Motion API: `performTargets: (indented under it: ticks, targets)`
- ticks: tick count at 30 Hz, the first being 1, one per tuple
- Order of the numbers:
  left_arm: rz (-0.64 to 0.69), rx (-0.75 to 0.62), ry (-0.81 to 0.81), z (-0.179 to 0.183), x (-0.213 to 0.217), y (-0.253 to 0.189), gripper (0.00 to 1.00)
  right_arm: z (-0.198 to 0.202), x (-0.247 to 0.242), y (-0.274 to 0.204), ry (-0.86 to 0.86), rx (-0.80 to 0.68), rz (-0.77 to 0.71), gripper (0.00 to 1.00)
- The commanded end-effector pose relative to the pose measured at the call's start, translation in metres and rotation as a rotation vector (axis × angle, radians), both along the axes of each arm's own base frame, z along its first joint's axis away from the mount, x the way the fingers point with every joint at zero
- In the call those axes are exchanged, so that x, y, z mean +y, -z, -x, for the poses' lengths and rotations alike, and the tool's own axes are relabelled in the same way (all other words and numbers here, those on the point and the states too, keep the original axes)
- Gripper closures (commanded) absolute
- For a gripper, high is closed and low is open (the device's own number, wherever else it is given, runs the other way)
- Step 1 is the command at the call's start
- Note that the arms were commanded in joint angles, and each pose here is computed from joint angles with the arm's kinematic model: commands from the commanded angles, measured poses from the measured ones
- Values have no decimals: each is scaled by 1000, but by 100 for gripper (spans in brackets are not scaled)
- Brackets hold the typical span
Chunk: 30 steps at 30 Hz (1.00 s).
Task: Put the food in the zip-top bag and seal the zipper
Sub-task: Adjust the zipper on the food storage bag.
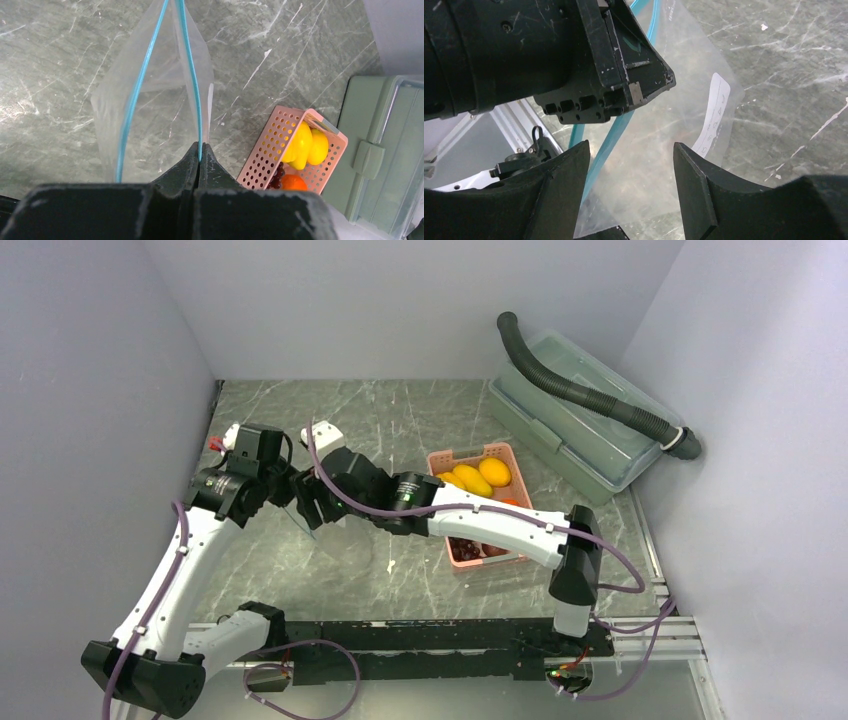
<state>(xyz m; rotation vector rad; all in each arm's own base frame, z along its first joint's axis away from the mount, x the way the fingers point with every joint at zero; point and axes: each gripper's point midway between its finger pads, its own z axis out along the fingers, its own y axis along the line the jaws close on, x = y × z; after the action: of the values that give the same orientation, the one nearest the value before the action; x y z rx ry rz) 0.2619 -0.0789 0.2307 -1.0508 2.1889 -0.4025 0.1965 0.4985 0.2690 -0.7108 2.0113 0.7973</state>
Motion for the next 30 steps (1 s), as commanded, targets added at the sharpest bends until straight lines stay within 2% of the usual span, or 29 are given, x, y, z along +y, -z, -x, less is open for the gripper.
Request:
performTargets:
  ticks: [1,12,21,27,30]
  targets:
    - [13,-47,-17,0,1,-18,100,-4,6,-16,17,-26,-13,36]
    - [9,-34,12,2,-1,-14,100,-14,0,-2,66,-40,65,54]
    - [-1,-4,42,0,-5,-8,100,-16,-8,4,79,-56,94,100]
    - [5,3,101,-1,-13,-10,99,-14,-13,2,78,-62,84,100]
    - [-6,-3,118,-1,-13,-13,83,-13,-17,4,78,-63,87,100]
